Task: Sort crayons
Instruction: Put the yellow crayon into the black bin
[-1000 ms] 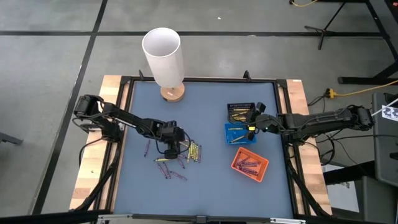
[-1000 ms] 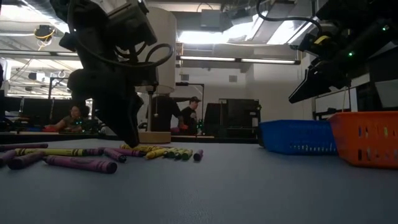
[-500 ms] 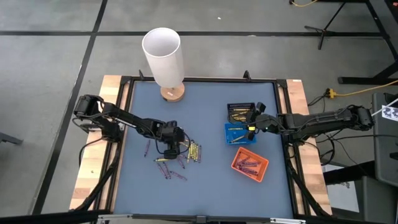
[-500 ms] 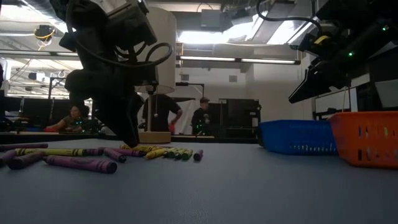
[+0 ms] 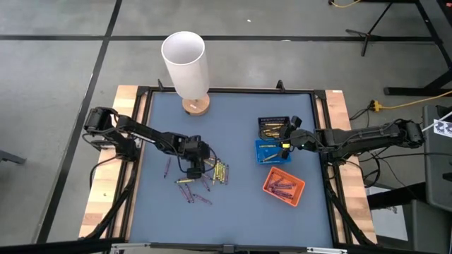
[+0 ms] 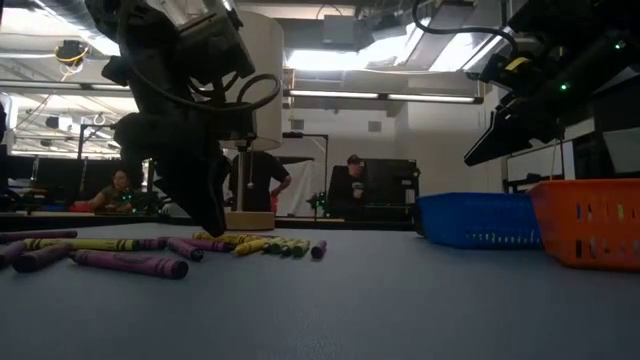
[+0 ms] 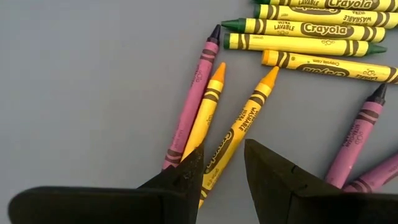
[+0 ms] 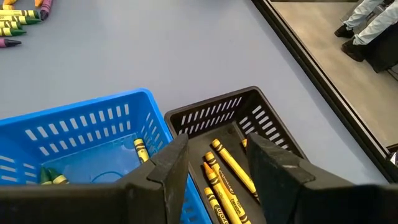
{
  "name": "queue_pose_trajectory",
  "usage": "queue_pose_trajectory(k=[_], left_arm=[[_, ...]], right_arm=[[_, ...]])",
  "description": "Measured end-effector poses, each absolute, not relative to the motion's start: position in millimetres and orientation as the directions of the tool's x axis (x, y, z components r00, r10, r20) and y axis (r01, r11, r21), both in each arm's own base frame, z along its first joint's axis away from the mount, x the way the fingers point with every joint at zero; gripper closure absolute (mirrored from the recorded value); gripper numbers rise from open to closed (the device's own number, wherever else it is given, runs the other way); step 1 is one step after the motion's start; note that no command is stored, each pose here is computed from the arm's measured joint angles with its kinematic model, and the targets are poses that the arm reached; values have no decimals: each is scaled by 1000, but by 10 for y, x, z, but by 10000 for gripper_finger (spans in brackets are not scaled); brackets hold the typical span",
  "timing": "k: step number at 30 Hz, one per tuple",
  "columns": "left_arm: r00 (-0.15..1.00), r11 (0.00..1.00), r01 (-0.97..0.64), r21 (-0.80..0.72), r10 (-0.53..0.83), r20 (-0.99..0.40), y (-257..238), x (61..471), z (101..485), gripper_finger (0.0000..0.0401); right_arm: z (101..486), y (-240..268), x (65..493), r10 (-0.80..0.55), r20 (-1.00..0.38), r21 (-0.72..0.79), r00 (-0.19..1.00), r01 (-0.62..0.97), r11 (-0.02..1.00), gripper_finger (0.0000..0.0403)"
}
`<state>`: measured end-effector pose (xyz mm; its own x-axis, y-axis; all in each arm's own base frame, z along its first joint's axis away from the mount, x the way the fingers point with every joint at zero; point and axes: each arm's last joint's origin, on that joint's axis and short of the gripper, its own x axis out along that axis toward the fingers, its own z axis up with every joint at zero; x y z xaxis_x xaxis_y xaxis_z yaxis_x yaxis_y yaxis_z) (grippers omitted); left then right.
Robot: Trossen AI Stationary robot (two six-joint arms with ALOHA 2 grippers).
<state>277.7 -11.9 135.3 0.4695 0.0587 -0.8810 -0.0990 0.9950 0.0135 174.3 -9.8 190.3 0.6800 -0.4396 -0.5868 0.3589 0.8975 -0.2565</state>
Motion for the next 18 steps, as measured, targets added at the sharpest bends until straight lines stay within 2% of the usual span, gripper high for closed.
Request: queue_pose_trajectory(k=[18], left_arm=[[425, 996, -89, 24, 60, -903, -125, 2768, 1269, 300]], right_arm=[[1903, -98, 1743, -440, -587, -257, 680, 359, 897, 241]])
